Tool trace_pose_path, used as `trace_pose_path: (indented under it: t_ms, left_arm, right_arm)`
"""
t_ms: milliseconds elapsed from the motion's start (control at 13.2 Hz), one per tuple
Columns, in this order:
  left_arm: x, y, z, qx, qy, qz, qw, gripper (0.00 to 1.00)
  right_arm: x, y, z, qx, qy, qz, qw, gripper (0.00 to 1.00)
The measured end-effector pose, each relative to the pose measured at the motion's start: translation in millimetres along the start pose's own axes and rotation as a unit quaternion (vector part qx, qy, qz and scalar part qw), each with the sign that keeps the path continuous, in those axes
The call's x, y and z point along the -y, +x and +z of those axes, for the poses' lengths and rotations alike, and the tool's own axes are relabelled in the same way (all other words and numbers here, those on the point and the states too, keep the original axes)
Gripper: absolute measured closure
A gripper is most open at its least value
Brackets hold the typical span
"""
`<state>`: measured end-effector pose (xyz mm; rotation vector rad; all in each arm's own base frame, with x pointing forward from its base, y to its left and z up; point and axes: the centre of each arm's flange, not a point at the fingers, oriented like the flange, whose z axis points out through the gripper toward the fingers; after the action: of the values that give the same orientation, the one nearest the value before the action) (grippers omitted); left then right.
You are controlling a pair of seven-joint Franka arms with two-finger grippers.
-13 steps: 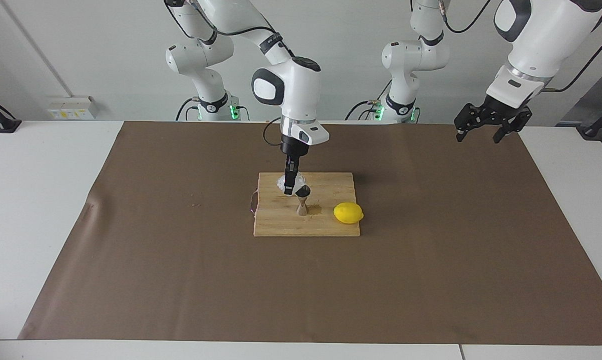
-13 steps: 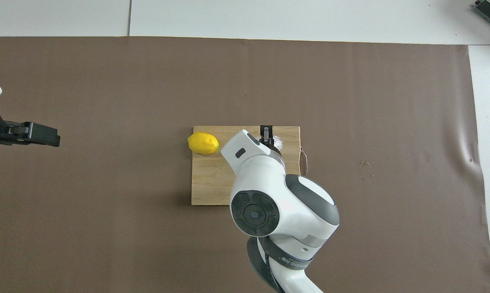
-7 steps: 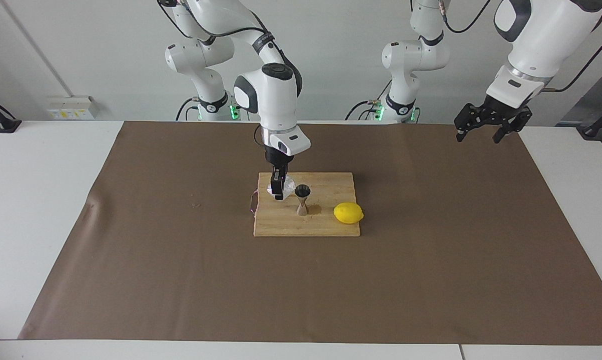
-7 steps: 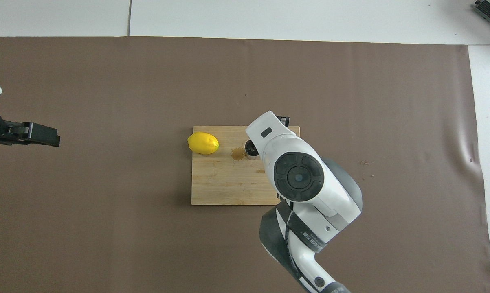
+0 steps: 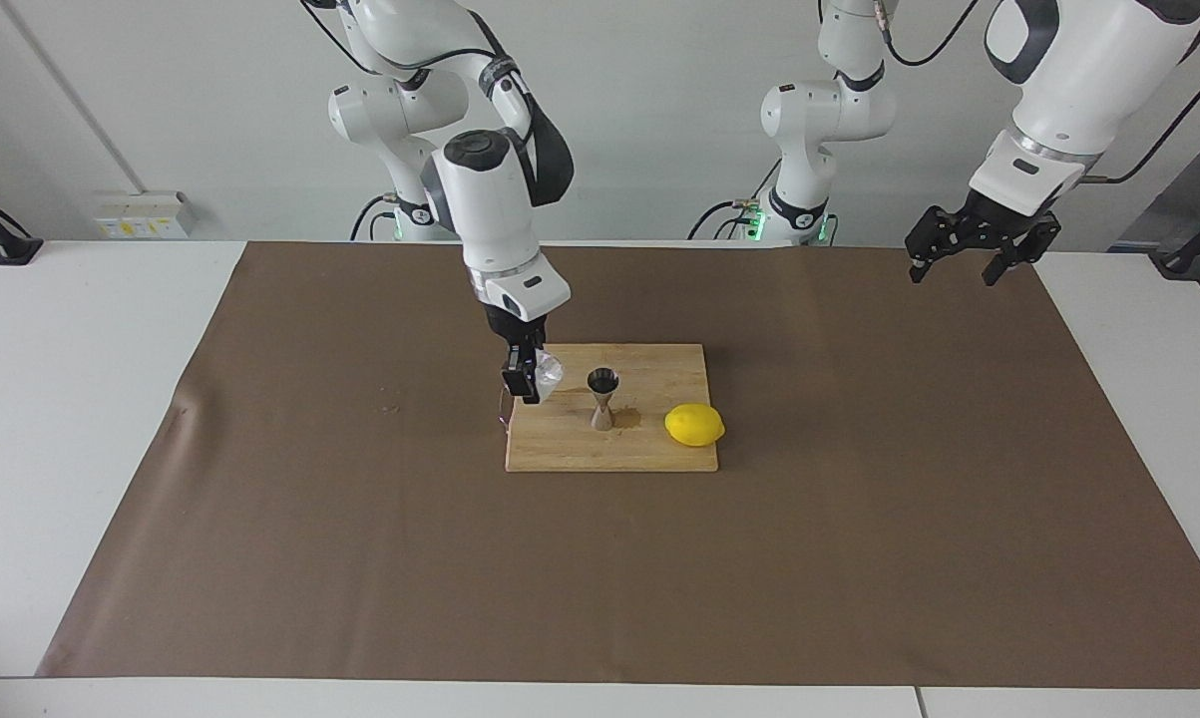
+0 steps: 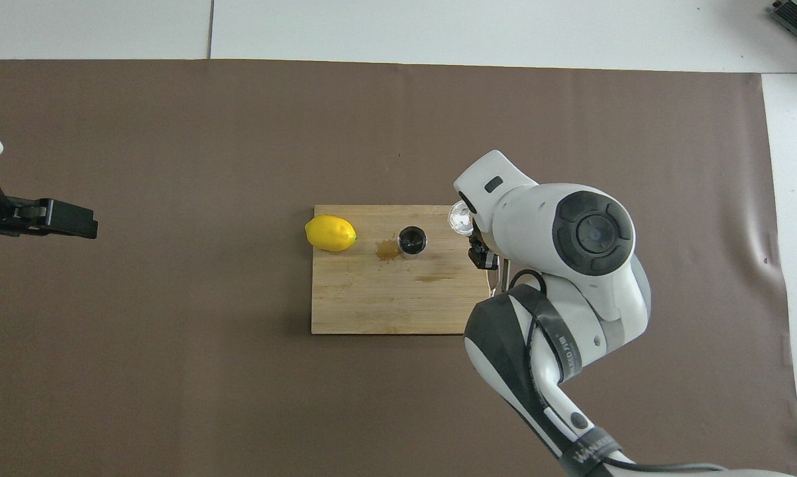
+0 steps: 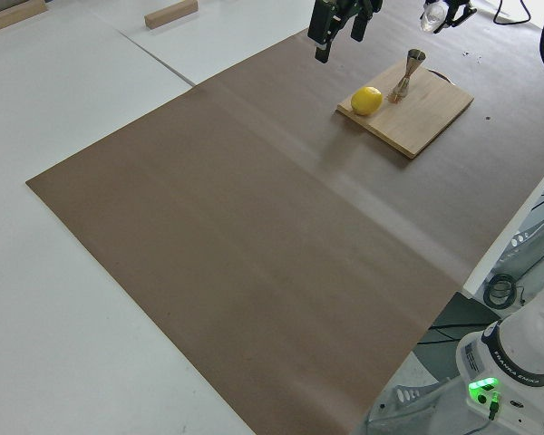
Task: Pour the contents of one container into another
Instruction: 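Turn the white cup upright and carry it back with the right gripper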
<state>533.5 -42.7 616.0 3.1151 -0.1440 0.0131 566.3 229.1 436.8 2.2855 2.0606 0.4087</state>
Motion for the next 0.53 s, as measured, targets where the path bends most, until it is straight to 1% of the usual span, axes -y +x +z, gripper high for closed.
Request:
trace_pose_path:
  t_ms: [303,454,530]
  left_arm:
    - [0,0,0,0.0,0.0,0.0,1.0,0.0]
    - [0,0,0,0.0,0.0,0.0,1.0,0.0]
    - [0,0,0,0.0,0.0,0.0,1.0,0.0]
  right_arm:
    - [-25,-79,8,-0.058,0.025,0.011,0.998,0.49]
    - [-28,-129,20,-0.094,0.034,0.013,0.995,0.49]
    - [-29,-156,24,-0.107,0.036,0.014,0.994,0.49]
